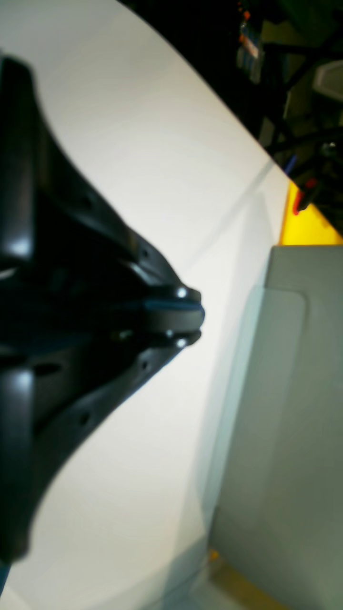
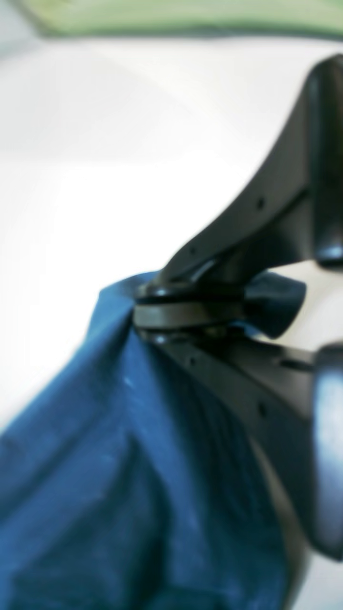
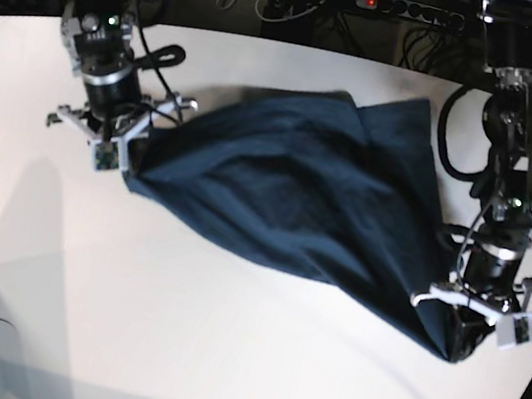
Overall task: Layout the t-shirt on the table in an organized manner, then fold the t-shirt properly
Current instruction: 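Drag the shirt with the left gripper away from the right gripper, then move the left gripper with its shirt edge back toward the right gripper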
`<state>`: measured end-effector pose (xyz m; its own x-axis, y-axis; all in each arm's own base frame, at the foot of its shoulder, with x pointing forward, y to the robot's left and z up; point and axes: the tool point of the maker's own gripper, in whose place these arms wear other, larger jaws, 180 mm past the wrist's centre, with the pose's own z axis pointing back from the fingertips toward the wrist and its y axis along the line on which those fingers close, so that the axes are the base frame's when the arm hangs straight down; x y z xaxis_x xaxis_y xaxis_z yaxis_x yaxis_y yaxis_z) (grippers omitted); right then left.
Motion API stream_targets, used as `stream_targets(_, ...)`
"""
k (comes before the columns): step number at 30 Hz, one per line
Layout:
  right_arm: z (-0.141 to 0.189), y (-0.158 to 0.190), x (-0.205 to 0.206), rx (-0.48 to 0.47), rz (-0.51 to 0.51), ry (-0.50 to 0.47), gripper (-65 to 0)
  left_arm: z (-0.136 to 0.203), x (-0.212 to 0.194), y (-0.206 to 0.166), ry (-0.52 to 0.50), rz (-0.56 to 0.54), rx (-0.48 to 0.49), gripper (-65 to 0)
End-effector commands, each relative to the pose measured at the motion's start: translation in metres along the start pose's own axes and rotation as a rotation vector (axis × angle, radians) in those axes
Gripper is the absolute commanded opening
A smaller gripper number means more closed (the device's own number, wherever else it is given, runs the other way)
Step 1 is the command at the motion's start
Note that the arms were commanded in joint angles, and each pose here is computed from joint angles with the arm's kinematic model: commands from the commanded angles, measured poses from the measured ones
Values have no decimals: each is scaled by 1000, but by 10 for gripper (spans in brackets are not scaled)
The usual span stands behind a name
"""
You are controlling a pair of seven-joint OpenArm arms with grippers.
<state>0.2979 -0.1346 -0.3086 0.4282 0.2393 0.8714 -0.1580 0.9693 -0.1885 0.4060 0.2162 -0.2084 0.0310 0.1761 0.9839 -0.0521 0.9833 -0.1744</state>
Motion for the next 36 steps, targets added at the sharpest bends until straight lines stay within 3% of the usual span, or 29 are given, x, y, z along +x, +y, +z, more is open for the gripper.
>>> stream_targets(1,-3,-8,26,-20,9,-73,-650,-6,30,-3,-92,-7,-12,-645)
stream_targets(10,-27,-42,155,-101,-4,-288,-650,-46,102,-25,-242,9,-57,-645)
stream_targets(14,-25,-57,208,-135,-1,-371,-650,-68,118,-36,-258,9,-82,-642)
stream_targets(16,-27,-61,215,-143,-2,-369,-650,-76,111,-39,-232,7,-88,-642)
stream_targets(19,-31,-59,199,-137,-6,-316,-650,-76,83,-38,-158,3,-85,-641)
stream_targets(25,-41,-36,107,-85,-1,-132,-650,-52,-33,-18,207,-3,-46,-618)
stream_targets(28,-37,-30,78,-71,-1,-103,-650,-22,-88,-12,382,-7,-35,-527)
stream_targets(32,-33,-31,62,-69,20,-82,-650,12,-129,-9,540,-10,-32,-394)
stream_targets(36,-33,-30,58,-68,21,-73,-650,37,-134,-14,569,-23,-50,-308)
